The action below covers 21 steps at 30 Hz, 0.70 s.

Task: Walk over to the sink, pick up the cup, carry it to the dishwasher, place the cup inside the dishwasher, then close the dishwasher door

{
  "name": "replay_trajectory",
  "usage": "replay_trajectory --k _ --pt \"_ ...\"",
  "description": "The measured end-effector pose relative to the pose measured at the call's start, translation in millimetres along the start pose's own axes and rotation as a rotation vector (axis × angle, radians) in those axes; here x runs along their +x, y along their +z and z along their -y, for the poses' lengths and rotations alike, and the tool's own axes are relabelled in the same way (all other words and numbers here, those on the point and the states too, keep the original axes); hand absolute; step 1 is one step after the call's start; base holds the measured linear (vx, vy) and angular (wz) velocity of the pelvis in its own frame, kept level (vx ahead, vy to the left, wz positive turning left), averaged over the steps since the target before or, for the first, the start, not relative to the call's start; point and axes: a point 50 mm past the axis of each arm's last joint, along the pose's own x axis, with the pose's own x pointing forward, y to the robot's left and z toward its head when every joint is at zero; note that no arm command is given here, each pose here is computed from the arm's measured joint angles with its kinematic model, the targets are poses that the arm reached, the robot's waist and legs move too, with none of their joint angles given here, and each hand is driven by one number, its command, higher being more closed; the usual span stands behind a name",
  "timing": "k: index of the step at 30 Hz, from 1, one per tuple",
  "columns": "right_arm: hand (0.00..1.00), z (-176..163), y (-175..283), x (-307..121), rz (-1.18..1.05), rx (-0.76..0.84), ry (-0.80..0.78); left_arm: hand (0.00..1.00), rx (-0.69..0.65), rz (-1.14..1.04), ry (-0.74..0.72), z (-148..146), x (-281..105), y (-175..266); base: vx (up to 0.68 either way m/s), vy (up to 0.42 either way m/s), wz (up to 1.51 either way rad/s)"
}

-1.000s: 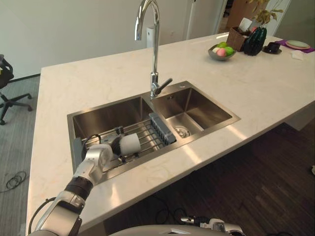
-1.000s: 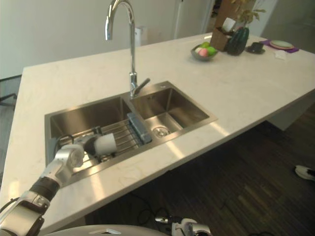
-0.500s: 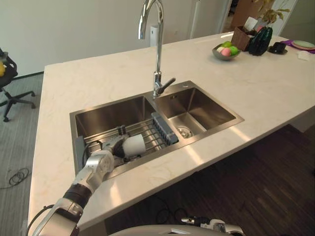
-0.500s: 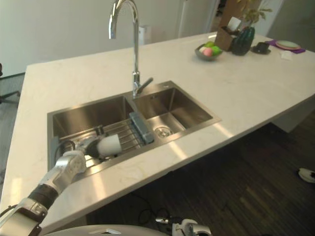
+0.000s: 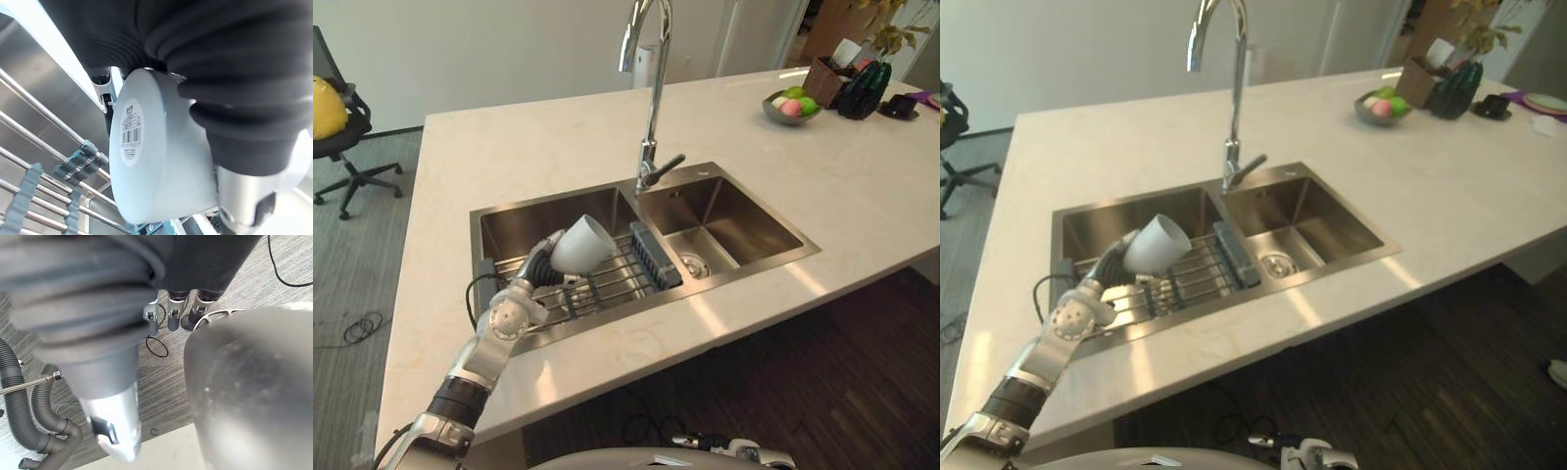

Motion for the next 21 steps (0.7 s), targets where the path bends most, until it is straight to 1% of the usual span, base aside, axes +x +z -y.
replay_trajectory --k 1,2,4,8,10,12,16,19,21 --pt "0.00 0.0 -0.1 0.0 0.000 0.000 0.000 1.00 -0.029 -0.003 0.008 -1.0 -0.3 -0.6 0.01 0.021 0.13" --pt "0.00 -1.6 -1.0 0.7 -0.001 0.017 0.006 1.00 -0.316 0.025 0.099 -12.3 -2.3 4.6 0.02 0.018 0.07" --pt "0.00 -1.6 -1.1 0.6 0.001 0.035 0.009 1.00 -0.405 0.037 0.135 -19.8 -2.8 5.5 0.01 0.008 0.03" --pt "0.00 -1.0 -1.5 0.4 0.000 0.045 0.009 1.00 -0.496 0.063 0.193 -28.7 -3.7 7.9 0.01 0.002 0.04" --pt "0.00 -0.3 -2.5 0.2 0.005 0.088 0.005 1.00 -0.585 0.113 0.269 -34.7 -14.6 11.0 0.00 -0.001 0.05" --pt "0.00 0.1 -3.9 0.1 0.005 0.110 0.004 1.00 -0.601 0.162 0.316 -40.3 -22.0 14.9 -0.01 -0.004 0.08" --pt "0.00 1.4 -7.0 -0.2 0.000 0.127 0.002 1.00 -0.591 0.251 0.370 -54.1 -28.4 24.9 -0.03 -0.003 0.11" --pt "0.00 2.3 -9.7 -0.5 0.002 0.143 0.002 1.00 -0.618 0.321 0.411 -60.2 -37.8 33.9 -0.04 0.002 0.07" --pt "0.00 4.5 -11.4 -1.2 0.011 0.184 0.003 1.00 -0.651 0.392 0.452 -64.3 -43.5 43.4 -0.03 0.002 0.08"
